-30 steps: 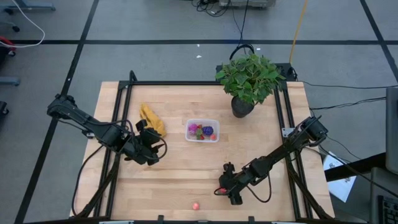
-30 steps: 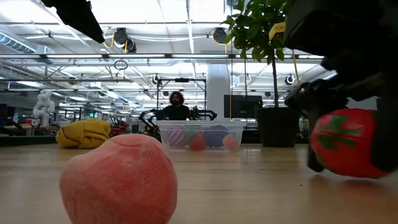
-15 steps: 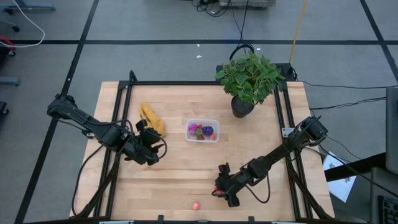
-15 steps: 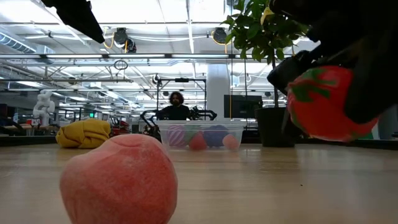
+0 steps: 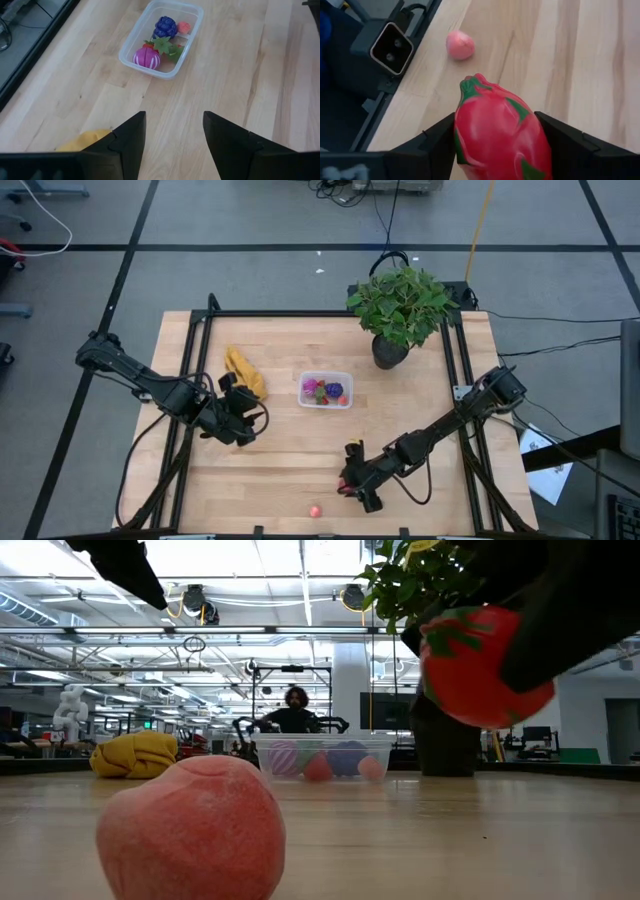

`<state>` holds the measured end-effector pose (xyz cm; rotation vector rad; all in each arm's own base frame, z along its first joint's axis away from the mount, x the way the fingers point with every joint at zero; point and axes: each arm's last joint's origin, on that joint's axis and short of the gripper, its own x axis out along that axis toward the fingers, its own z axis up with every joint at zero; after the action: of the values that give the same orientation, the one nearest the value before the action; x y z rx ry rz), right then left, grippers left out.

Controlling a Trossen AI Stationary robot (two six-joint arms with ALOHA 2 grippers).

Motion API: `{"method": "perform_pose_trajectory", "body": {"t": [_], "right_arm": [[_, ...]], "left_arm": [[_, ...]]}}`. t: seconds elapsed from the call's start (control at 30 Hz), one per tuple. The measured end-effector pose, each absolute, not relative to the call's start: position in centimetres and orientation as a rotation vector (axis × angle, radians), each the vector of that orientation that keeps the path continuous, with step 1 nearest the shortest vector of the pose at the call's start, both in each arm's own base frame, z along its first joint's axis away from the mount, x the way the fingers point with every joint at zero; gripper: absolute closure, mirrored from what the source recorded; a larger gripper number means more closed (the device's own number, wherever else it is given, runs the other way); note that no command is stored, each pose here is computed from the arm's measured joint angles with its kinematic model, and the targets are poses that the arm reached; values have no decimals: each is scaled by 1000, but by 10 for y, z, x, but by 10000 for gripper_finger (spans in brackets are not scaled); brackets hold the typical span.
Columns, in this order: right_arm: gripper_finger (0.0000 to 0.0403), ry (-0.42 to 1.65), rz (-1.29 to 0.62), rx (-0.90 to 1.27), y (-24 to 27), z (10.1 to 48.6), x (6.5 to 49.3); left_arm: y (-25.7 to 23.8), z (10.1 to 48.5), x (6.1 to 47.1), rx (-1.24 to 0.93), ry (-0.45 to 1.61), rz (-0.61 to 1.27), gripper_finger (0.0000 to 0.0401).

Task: Pick and placing Produce into tupperware
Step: Put the pink dragon fruit into the transparent bin

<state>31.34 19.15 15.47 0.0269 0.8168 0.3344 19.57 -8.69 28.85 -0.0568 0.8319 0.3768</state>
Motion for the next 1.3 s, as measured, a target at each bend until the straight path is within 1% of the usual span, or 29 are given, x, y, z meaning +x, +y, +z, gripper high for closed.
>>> {"method": "perform_pose_trajectory", "body": {"t": [0.37,0.6,0.9,1.07,1.17,1.3], "right_arm": [[166,777,324,-25,176,162,325],[165,703,331,-68,169,183,324],[165,561,235,-232,159,218,317],[165,490,137,-346,150,236,314],[165,429,69,-369,143,246,317],[165,350,23,-393,134,256,323]], "left_arm": [[-88,288,196,-64,846,357,199],[-88,288,196,-57,848,353,199],[-88,288,196,-57,848,353,198],[-88,288,196,-57,848,353,199],[-88,288,196,-57,848,353,199],[-88,288,196,-57,848,353,199]]}}
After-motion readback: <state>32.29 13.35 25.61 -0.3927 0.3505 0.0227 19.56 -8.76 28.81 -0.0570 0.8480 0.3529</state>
